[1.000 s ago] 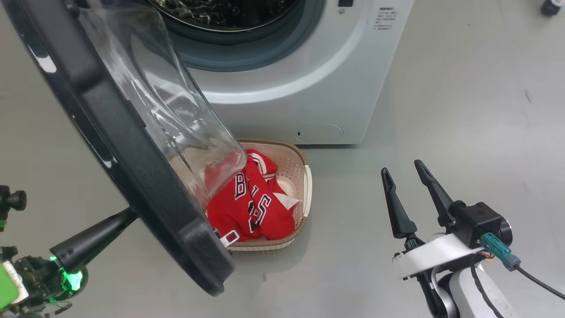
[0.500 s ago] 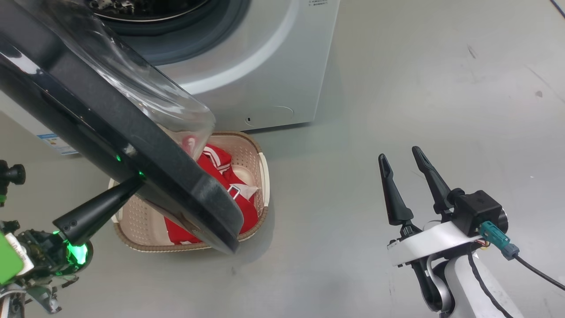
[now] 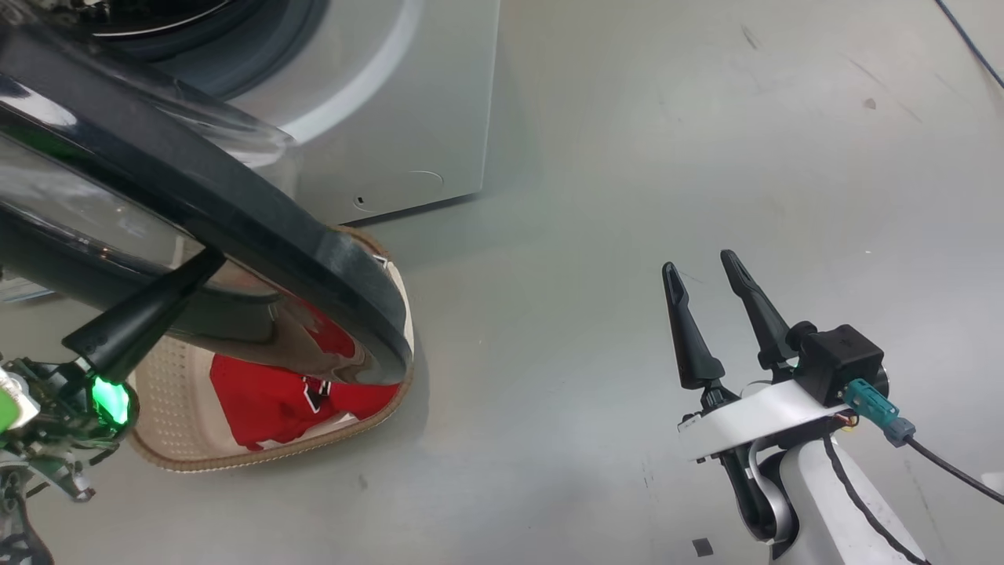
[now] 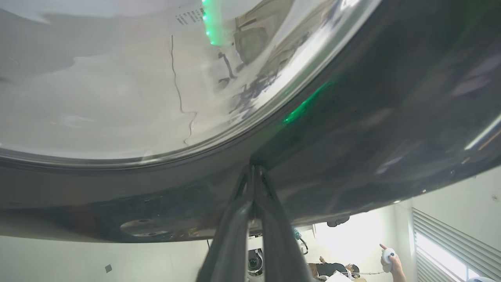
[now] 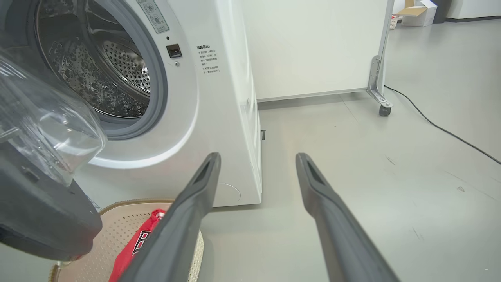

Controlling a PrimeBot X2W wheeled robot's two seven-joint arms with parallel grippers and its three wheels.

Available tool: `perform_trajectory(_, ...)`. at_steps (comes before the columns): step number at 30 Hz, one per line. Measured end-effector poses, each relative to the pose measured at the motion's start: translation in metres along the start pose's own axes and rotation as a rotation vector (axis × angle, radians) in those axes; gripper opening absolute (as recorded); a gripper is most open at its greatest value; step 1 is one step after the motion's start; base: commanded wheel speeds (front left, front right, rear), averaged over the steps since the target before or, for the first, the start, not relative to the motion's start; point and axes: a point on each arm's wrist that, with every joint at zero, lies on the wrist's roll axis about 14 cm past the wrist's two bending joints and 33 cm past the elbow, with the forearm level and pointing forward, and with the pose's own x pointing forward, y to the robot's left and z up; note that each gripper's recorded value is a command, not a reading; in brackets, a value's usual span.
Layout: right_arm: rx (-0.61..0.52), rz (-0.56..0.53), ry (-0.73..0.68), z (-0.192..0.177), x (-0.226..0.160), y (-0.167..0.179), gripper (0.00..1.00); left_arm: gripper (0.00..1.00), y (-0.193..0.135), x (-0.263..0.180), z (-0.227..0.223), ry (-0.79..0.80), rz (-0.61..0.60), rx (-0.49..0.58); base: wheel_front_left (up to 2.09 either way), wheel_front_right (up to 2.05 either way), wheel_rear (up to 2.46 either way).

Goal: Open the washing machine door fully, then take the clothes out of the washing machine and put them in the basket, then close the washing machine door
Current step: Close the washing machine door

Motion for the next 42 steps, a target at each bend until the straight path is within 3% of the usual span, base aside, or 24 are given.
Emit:
perform_trajectory(19,-0.011,-0.106,-0.005,0.006,-0.014,-0.034,1.0,0.0,0.013,0.059,0.028,0.0,-0.027,-0.064,0.0,0.0,0.0)
perform_trajectory(42,0.021,-0.19,-0.049,0.022,-0.021,-0.056,1.0,0.0,0.022,0.121,0.065,-0.011,-0.02,-0.022,0.0,0.0,0.0)
